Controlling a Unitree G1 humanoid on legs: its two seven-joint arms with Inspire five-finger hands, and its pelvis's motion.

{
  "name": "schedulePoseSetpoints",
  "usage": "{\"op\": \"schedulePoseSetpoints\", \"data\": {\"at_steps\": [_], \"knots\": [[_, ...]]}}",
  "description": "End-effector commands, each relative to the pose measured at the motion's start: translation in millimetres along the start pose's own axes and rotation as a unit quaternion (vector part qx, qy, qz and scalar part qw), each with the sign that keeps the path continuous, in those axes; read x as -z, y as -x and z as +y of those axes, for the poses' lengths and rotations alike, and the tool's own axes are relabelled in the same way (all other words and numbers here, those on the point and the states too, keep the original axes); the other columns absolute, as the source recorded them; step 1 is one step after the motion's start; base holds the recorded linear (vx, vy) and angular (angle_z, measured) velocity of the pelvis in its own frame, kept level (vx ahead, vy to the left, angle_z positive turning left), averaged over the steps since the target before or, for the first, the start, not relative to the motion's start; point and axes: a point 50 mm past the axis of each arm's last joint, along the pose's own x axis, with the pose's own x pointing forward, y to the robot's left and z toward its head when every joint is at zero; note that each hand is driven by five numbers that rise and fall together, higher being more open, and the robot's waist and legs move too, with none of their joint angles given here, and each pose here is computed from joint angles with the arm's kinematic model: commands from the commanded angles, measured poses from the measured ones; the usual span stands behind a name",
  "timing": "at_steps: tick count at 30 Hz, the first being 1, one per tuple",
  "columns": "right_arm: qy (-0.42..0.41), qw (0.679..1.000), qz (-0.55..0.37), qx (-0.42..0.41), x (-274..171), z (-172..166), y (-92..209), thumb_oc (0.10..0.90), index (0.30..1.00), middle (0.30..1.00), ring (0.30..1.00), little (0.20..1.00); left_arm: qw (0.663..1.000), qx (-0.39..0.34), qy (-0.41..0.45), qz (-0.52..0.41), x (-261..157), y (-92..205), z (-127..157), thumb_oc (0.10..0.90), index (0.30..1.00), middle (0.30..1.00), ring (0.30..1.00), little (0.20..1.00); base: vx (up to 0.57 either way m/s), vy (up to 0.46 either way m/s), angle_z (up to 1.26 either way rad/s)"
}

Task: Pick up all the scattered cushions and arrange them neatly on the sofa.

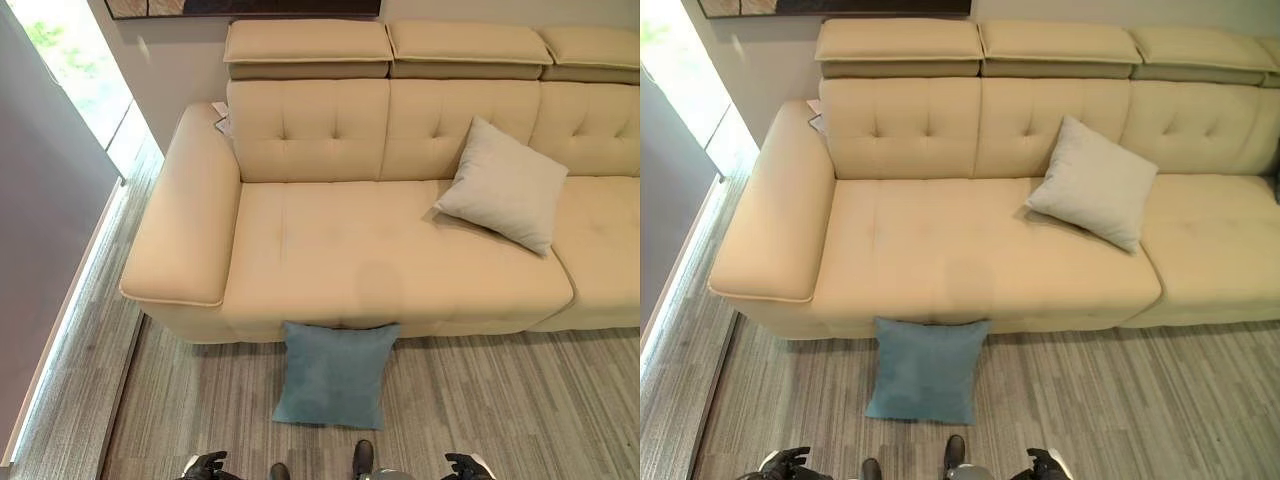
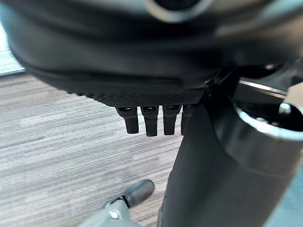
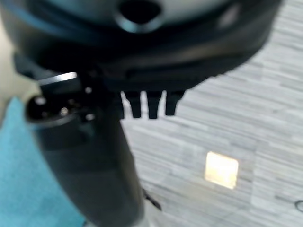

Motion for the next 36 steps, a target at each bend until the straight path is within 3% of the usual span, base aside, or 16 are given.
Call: {"op": "schedulePoseSetpoints", "data": {"at_steps": [1,5,13,22,31,32,36], "knots": [[0.006,1.0,-0.013,0.026,-7.7,-10.7,-1.9,0.8,0.9,0.9,0.9,0.9,1.0,-0.012,-0.016,-0.024,-12.1,-1.6,6.7,0.8,0.9,0.9,0.9,0.9,-0.06,-0.137,0.32],[-0.01,0.999,-0.016,0.044,-10.4,-22.0,-3.0,0.8,0.9,0.9,0.9,0.9,0.998,-0.001,-0.024,-0.051,-31.6,-3.0,0.2,0.8,0.9,0.9,0.9,0.9,-0.07,-0.111,0.39],[-0.007,0.999,-0.019,0.048,-11.6,-24.6,-3.1,0.8,0.9,0.9,0.9,0.9,0.999,0.007,-0.025,-0.043,-27.0,-2.6,-5.3,0.8,0.9,0.9,0.9,0.9,0.07,0.043,-0.03],[-0.002,0.999,-0.017,0.038,-12.6,-17.2,-3.0,0.8,0.9,0.9,0.9,0.9,0.999,-0.01,-0.011,-0.047,-29.4,-3.0,5.3,0.8,0.9,0.9,0.9,0.9,0.09,0.12,-0.33],[-0.08,0.983,-0.127,0.106,-82.4,-48.5,-2.2,0.8,0.9,0.9,0.9,0.9,0.98,-0.077,0.07,-0.171,-101.5,1.4,31.8,0.8,0.9,0.9,0.9,0.9,-0.13,0.054,-0.16],[-0.098,0.972,-0.166,0.132,-105.4,-58.9,1.9,0.8,0.9,0.9,0.9,0.9,0.967,-0.094,0.083,-0.221,-128.1,7.4,35.4,0.8,0.9,0.9,0.9,0.9,-0.21,0.016,0.02],[-0.133,0.948,-0.232,0.172,-144.5,-75.0,13.2,0.8,0.9,0.9,0.9,0.9,0.948,-0.108,0.107,-0.281,-165.1,18.1,37.1,0.8,0.9,0.9,0.9,0.9,-0.1,-0.021,0.03]]}}
